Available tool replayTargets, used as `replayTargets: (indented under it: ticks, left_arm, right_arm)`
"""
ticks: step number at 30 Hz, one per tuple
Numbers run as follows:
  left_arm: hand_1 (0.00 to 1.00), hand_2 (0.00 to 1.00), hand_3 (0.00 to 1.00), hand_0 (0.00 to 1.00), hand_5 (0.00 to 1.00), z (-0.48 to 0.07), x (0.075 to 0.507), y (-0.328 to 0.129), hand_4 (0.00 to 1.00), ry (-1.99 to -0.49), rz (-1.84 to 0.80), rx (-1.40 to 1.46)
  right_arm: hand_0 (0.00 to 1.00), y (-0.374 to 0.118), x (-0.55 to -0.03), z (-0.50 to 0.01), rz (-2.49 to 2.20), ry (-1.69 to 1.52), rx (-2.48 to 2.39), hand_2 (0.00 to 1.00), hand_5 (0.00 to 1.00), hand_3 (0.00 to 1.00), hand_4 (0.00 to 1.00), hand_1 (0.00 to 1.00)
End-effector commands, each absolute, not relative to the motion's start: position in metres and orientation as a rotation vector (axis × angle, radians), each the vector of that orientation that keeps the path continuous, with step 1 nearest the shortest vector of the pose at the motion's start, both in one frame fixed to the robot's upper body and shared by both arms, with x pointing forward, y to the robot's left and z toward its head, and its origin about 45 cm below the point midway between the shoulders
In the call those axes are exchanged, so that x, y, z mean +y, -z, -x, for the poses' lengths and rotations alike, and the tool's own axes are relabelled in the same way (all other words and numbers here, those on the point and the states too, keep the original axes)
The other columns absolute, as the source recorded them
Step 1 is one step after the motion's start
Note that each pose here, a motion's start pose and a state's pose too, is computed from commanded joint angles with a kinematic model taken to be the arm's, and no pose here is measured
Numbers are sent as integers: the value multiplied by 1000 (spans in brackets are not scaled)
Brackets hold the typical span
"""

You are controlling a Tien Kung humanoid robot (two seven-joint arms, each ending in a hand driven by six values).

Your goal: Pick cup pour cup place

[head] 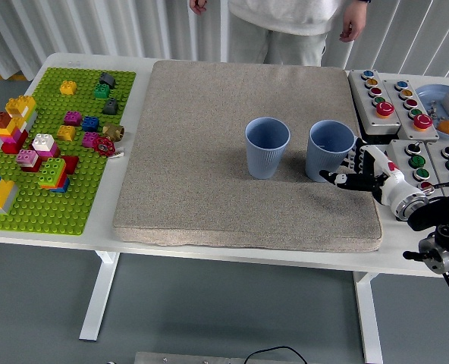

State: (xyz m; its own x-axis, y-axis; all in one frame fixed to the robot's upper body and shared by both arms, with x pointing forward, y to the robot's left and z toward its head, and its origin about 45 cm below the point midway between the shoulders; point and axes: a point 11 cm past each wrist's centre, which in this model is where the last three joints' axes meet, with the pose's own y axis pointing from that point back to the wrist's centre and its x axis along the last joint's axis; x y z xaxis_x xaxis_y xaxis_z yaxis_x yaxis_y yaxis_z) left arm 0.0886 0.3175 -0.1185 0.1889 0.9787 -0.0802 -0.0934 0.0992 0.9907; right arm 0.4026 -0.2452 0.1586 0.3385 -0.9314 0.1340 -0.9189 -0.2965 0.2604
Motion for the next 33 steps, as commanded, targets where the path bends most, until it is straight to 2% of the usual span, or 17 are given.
replayTargets:
  ticks: [33]
  left_arm:
    - [826,871,779,763,998,-90,319,118,519,-1052,-1156,1037]
  right_arm:
    - [915,-156,-224,-412,-2346,93,-1625,962,189,968,840,894]
